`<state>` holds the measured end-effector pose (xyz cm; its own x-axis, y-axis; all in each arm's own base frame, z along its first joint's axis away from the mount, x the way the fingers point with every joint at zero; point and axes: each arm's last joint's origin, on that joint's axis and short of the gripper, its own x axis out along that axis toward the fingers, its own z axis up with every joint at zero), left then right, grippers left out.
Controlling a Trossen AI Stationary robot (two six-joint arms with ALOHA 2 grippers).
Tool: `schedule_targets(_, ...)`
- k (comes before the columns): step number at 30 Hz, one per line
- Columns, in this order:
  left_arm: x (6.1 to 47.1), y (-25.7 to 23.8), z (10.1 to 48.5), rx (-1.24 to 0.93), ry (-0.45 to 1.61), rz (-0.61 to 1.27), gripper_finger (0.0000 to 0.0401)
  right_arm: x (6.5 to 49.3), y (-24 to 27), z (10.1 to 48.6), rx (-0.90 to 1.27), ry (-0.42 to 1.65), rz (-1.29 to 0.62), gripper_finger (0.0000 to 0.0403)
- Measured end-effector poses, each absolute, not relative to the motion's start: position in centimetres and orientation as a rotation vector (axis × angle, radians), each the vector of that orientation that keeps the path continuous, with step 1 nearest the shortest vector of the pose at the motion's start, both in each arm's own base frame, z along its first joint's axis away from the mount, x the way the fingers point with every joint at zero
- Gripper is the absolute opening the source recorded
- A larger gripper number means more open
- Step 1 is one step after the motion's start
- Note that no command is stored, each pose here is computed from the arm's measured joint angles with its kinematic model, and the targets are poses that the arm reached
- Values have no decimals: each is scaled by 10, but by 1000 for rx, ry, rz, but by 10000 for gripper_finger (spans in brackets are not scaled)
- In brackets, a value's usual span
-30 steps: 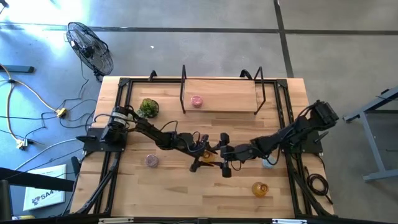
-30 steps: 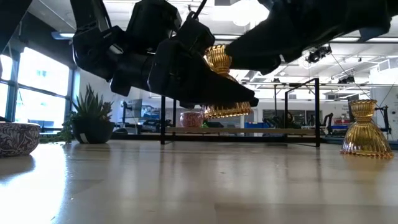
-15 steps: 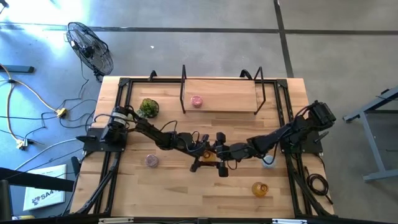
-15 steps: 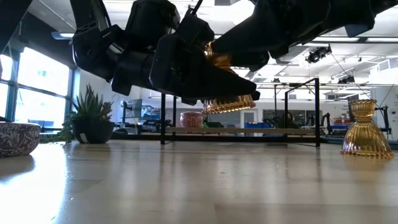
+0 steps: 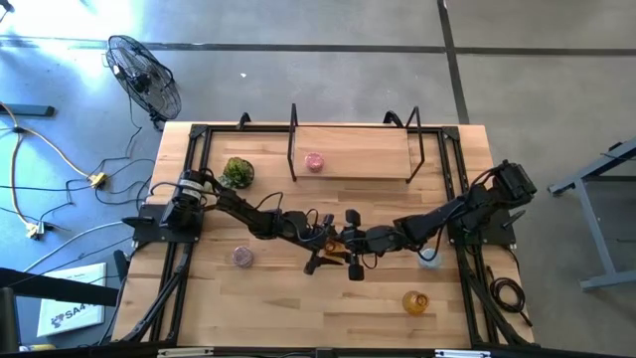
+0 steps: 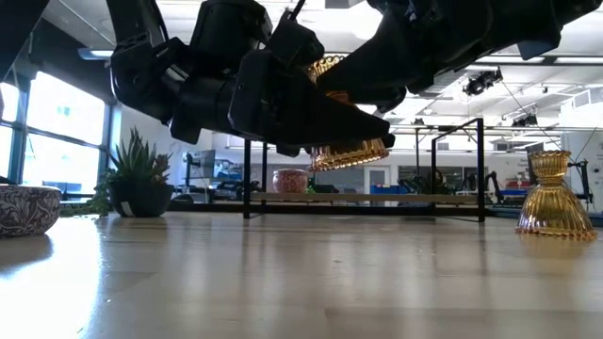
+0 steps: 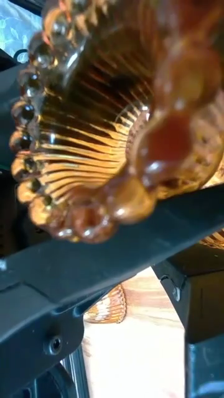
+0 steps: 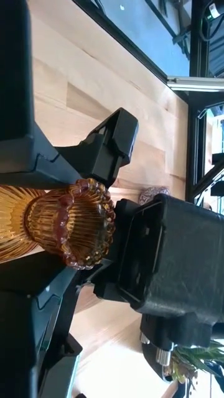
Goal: Pick & Place candle stick holders
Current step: Put the top left orange glass candle holder on the shelf
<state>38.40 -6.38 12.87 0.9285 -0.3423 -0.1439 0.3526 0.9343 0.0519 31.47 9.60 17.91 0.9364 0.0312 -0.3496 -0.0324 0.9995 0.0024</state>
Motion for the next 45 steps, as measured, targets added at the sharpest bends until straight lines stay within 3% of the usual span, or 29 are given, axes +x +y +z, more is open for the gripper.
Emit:
schedule_targets(15, 384, -63, 129, 44, 140, -299, 274, 314, 96, 179, -10, 359, 32, 125)
schedule_targets(28, 385, -61, 129, -5, 146, -250, 394, 314, 96, 178, -27, 368, 35, 125)
schedule_targets(45, 384, -59, 127, 7, 200, -163, 386, 290, 112, 191, -91, 447, -34, 125)
